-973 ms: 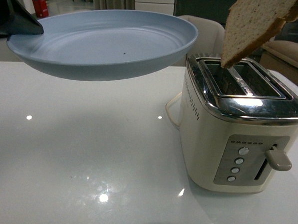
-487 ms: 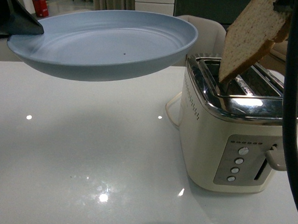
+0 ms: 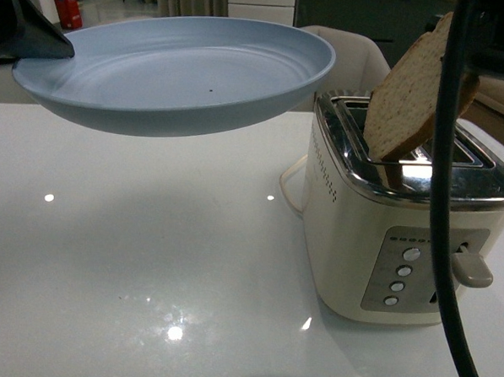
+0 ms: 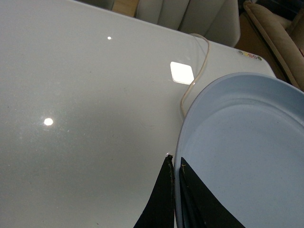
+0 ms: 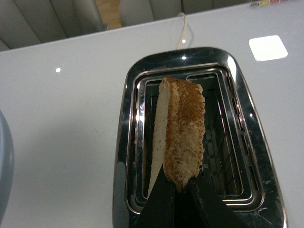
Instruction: Left arm holds plate, right arm toasts bread
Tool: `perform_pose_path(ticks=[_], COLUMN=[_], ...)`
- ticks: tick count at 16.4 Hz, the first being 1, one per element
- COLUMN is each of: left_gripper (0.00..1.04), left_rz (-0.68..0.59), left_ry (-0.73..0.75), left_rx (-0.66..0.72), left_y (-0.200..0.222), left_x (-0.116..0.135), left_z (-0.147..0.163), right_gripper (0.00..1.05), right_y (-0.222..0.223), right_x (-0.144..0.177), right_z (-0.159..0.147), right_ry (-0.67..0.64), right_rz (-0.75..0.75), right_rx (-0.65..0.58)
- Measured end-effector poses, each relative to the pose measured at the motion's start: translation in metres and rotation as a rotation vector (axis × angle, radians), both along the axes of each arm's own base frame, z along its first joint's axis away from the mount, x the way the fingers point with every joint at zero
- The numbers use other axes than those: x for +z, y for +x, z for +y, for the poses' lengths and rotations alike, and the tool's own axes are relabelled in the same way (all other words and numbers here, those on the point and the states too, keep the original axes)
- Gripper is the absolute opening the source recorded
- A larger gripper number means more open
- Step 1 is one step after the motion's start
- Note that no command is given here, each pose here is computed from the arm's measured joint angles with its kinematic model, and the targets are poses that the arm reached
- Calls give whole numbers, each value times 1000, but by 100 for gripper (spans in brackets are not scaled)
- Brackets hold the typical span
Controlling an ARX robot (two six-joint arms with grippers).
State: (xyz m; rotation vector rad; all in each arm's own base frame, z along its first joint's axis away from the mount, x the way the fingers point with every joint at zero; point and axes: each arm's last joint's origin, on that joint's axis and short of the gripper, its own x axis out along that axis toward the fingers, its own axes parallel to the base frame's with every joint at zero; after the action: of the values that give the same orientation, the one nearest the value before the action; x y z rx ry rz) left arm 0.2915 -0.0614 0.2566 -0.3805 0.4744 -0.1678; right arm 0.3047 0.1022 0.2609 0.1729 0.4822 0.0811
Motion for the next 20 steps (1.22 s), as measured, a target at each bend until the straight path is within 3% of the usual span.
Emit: perform_pose_path(ticks=[11,20], left_gripper=[2,2], left_rz=[0,0], left_ry=[0,0], left_rx=[0,0], left_y=[0,0], left_x=[0,0], left_z=[0,0], right_gripper=[3,99], right_y=[38,41], right_x=[8,14], right_z=[5,5], right_ry=[-11,-2], right_rz=[220,184], right_rx=[-15,-19])
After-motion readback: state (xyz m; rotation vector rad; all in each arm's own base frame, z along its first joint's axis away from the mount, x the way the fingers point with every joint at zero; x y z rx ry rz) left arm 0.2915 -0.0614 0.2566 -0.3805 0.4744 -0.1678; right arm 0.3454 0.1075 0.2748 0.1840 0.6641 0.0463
